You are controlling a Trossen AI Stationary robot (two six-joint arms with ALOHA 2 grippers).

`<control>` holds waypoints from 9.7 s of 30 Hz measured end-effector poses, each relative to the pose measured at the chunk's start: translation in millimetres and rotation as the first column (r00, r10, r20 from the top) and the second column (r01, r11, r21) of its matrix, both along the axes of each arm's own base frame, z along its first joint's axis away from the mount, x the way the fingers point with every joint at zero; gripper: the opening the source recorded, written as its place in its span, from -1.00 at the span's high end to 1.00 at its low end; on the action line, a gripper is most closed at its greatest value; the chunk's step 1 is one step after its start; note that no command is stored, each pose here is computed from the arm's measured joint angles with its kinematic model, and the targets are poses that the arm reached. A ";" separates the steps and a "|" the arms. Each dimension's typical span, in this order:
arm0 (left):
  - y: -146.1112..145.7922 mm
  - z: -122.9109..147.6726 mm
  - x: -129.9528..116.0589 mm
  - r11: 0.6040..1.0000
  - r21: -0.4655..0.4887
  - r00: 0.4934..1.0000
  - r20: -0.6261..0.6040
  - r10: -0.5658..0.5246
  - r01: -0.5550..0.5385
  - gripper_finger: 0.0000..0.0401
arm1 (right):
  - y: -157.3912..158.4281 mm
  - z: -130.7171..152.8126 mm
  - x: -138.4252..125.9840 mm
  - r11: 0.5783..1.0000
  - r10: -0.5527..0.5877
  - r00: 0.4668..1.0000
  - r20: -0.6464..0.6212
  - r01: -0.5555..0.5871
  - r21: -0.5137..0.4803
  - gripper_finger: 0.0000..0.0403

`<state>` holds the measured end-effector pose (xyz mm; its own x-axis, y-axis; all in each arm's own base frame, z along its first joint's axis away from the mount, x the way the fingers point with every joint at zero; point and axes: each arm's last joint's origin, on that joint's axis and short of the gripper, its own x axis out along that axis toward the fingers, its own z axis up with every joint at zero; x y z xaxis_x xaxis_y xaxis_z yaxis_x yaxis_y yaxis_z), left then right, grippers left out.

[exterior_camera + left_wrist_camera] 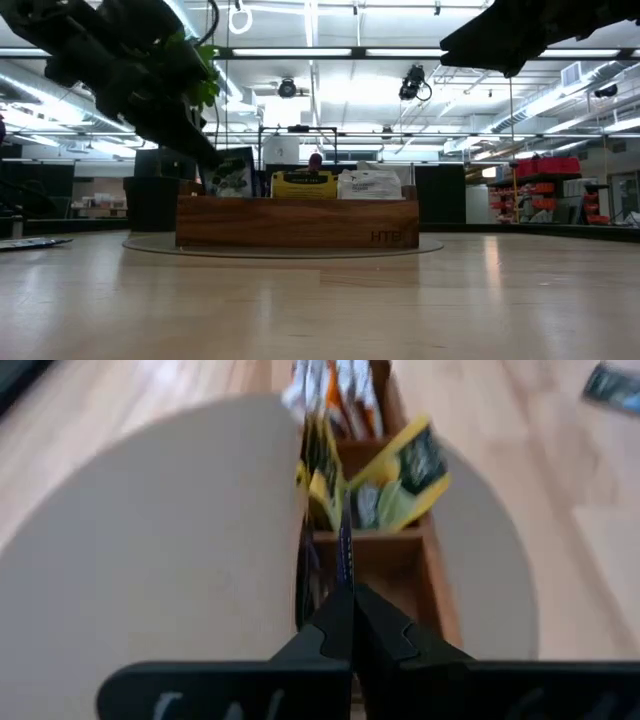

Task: Pick & Place Tea
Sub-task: Put the purple tea bag into the left section of the wooden organizer

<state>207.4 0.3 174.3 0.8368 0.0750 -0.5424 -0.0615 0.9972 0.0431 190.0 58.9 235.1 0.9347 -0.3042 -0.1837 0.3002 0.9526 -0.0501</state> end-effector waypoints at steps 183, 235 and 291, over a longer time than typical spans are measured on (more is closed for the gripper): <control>-25.0 30.4 -66.1 0.980 -0.072 0.925 0.349 -0.152 0.188 0.29 | 162.9 -97.6 53.2 0.980 0.199 0.602 -0.774 -0.122 0.157 -0.44; -28.1 26.9 -41.2 0.851 -0.524 0.923 0.347 0.166 0.044 0.29 | 134.1 -66.2 88.4 0.868 0.061 0.547 -0.835 -0.442 -0.226 0.92; -67.5 10.6 71.0 0.740 -0.664 0.951 0.286 0.117 0.109 0.01 | 90.6 -7.1 167.8 0.478 -0.137 0.714 -0.687 -0.560 -0.677 0.91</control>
